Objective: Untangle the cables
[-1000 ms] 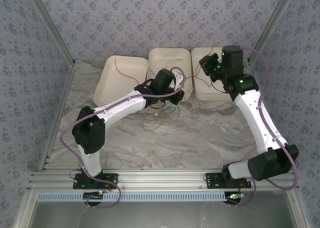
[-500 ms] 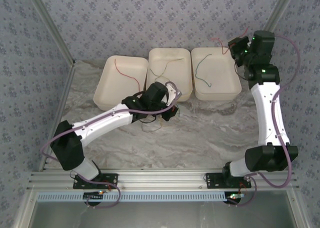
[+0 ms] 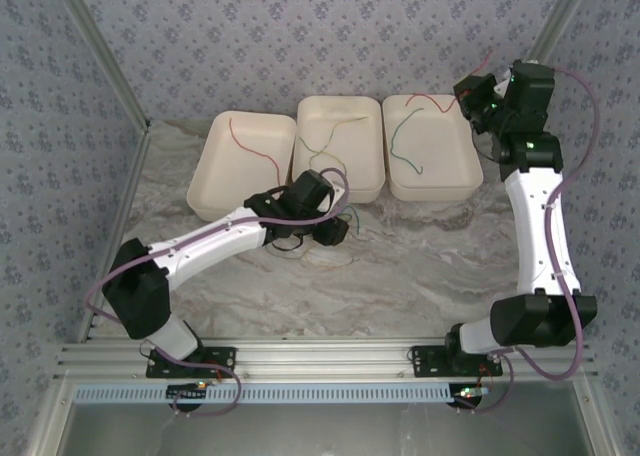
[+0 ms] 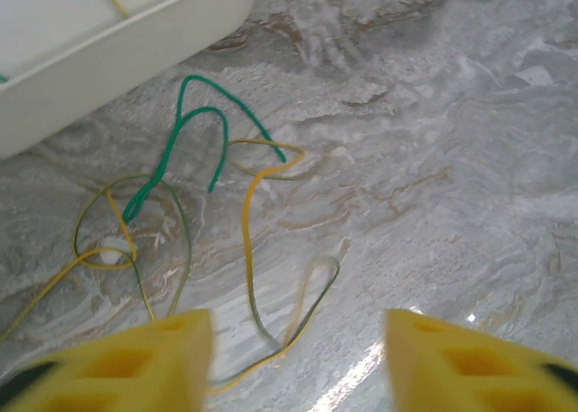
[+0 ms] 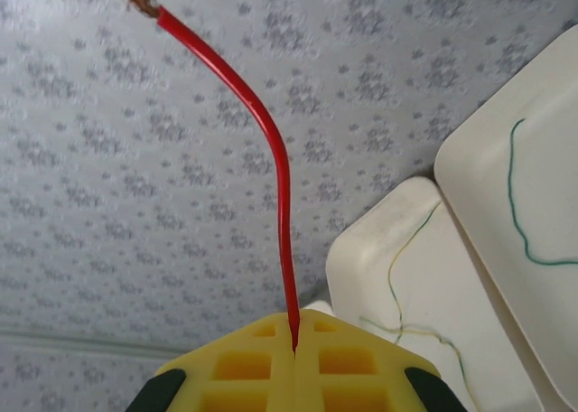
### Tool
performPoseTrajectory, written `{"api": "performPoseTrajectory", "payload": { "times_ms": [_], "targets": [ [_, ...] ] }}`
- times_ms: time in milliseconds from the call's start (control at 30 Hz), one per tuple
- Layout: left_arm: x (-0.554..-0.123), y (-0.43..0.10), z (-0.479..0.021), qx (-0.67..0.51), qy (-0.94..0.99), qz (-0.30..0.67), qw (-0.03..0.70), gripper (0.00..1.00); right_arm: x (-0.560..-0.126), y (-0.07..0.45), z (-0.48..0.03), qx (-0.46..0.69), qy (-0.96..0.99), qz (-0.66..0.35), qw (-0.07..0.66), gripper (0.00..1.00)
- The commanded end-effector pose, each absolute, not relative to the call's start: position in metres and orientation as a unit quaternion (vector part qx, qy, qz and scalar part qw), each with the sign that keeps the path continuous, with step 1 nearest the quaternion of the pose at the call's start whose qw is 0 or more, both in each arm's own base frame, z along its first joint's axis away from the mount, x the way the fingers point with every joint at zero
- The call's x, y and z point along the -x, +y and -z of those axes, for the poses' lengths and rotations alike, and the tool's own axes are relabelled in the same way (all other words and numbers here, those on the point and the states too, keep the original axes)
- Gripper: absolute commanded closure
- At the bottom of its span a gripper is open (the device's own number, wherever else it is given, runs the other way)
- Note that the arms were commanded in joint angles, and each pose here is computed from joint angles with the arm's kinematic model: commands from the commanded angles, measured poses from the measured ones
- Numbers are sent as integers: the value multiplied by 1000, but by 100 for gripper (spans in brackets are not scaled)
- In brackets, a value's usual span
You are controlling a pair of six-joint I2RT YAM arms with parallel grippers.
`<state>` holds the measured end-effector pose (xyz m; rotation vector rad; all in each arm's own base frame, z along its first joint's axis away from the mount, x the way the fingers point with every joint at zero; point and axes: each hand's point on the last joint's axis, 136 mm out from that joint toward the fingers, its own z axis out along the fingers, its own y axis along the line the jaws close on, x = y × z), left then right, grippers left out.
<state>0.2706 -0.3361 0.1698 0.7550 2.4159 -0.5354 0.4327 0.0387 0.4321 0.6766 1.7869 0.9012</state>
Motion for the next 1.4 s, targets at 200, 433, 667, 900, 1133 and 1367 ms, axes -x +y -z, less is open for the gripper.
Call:
{"api": "performPoseTrajectory", "payload": {
  "times_ms": [200,433,667,900,1133,1367],
  "targets": [
    [-314,-327,-294,-116,878,328,329,4,-382,122,-440,-61,762,-394,510,100],
    [-326,-338,-334,-136,847,386,339,13,-366,164,-410,25,796,-389,464,100],
    [-327,-353,-338,-177,831,413,328,17,-356,187,-394,55,806,-404,428,100],
    [-332,-367,-327,-185,828,427,312,43,-351,200,-395,60,805,-412,423,100],
    [-318,-375,-306,-213,834,425,279,100,-367,191,-405,32,800,-398,447,100],
    [-278,-377,-278,-252,838,417,245,100,-423,187,-403,-37,796,-366,480,100]
  ]
}}
